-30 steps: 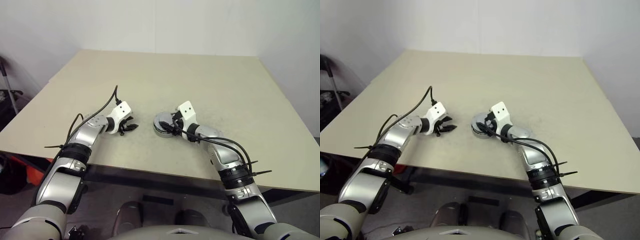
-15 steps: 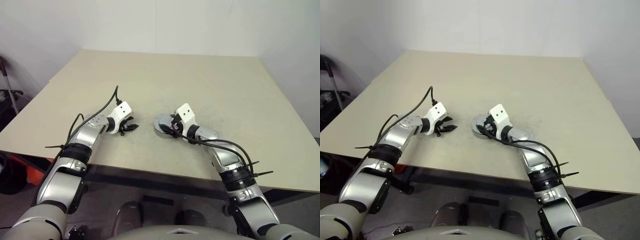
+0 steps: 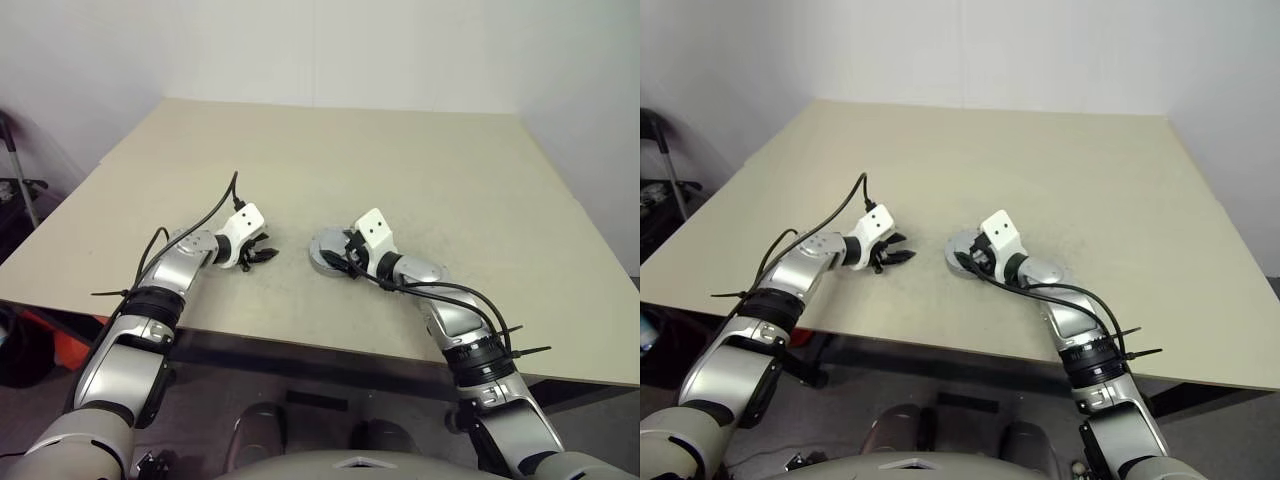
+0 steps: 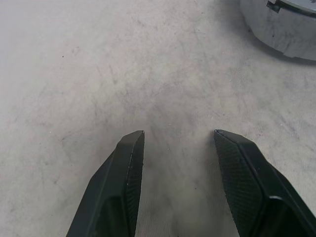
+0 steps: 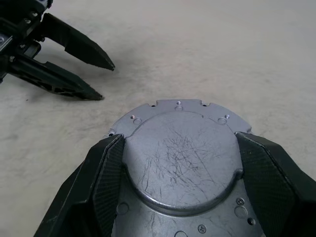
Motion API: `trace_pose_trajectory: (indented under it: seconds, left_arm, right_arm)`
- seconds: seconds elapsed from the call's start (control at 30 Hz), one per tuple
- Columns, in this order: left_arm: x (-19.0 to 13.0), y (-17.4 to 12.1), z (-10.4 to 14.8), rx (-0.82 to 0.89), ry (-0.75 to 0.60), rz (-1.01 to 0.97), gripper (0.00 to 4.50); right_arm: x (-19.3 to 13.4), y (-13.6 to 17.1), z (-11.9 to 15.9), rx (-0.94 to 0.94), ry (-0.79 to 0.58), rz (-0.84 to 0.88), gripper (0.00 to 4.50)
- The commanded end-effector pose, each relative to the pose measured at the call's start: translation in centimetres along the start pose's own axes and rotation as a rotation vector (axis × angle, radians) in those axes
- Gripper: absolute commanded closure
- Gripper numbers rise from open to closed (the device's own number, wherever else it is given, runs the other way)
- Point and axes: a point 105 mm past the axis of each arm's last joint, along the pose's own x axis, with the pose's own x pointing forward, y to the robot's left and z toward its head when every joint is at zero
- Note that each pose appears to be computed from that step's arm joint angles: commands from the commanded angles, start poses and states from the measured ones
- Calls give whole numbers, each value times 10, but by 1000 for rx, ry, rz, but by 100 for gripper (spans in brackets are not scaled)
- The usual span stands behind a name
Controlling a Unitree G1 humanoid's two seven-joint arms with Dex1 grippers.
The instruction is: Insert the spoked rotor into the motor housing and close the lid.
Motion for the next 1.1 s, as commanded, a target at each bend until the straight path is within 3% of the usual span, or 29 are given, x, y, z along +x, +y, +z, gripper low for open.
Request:
trace_pose_trajectory:
  seconds: [0.03, 0.57, 0.83, 0.97, 1.1]
  left_arm:
    - [0, 0, 2, 15, -1, 1, 210]
    - [1, -2, 2, 12, -4, -2, 210]
    - [2, -3, 4, 13, -7, -5, 210]
    - [5, -5, 17, -48, -62, -19, 210]
    - [8, -8, 37, -138, -134, -39, 210]
  right_arm:
    - [-2, 5, 1, -12, 1, 30, 141]
    - [-6, -1, -13, -5, 42, 35, 141]
    - [-5, -4, -42, -7, 103, 24, 141]
    - [-7, -5, -65, -48, 172, 12, 141]
    - [-8, -7, -70, -52, 183, 15, 141]
